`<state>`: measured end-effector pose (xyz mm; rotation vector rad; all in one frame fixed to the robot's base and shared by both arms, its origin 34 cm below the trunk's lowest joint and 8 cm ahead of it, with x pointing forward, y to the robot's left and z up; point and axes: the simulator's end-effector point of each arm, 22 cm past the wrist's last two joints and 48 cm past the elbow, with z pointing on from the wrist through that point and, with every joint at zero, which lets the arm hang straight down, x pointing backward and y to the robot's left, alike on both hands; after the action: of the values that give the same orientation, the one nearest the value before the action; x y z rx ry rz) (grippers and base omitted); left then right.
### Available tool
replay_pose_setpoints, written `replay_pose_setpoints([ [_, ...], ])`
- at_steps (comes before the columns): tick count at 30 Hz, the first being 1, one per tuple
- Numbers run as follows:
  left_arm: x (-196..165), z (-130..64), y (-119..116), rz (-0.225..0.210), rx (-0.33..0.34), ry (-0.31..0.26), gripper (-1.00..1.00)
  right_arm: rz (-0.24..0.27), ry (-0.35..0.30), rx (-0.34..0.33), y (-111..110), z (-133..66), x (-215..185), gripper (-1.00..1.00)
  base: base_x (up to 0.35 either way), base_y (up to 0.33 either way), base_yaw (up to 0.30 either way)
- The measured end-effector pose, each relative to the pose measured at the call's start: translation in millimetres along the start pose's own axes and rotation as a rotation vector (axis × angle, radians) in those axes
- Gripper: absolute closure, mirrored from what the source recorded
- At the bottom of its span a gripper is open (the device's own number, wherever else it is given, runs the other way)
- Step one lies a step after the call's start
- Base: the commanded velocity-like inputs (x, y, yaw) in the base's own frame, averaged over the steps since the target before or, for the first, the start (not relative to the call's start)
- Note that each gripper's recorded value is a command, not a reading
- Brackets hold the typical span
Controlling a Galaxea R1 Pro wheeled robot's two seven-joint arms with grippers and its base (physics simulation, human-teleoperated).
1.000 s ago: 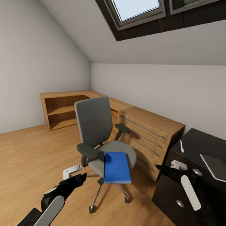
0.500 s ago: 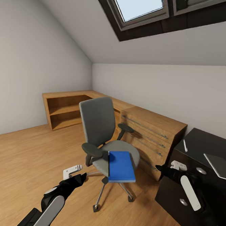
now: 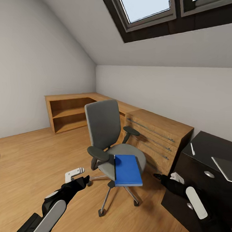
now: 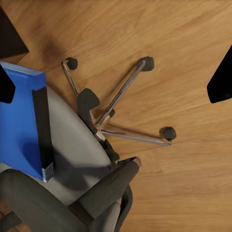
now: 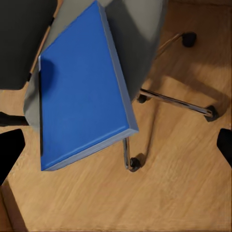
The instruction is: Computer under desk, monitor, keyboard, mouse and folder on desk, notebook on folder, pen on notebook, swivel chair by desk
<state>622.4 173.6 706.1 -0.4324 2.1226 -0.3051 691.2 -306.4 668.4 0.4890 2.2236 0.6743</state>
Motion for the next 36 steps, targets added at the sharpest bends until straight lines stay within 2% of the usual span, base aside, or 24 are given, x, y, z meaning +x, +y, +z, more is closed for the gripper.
replay_pose_setpoints([
  [3,2.9,1.8,1.8,-0.004,0.001,-0.004,-1.0,0.077,0.028,-0.08,1.6,6.8,17.5,-1.0,-0.001,0.003,0.0],
  [9,5.3,7.3,14.7,-0.023,-0.014,-0.017,-1.0,0.155,0.047,-0.167,-0.1,14.1,36.8,-1.0,0.0,0.001,0.0],
  [12,8.2,9.9,19.7,-0.029,-0.019,-0.021,-1.0,0.175,0.038,-0.187,-3.3,15.4,38.2,-1.0,0.0,0.0,0.0],
  [15,12.1,12.7,24.2,-0.034,-0.023,-0.023,-1.0,0.222,-0.01,-0.211,-11.7,11.7,26.1,-1.0,0.0,0.0,0.0],
  [21,23.0,17.9,30.0,-0.035,-0.024,-0.022,-1.0,0.247,-0.032,-0.235,-20.4,12.6,26.2,-1.0,0.0,0.0,0.0],
  [36,48.3,29.8,44.9,-0.036,-0.028,-0.027,-1.0,0.25,-0.033,-0.242,-37.5,27.7,49.6,-1.0,0.0,0.0,0.0],
])
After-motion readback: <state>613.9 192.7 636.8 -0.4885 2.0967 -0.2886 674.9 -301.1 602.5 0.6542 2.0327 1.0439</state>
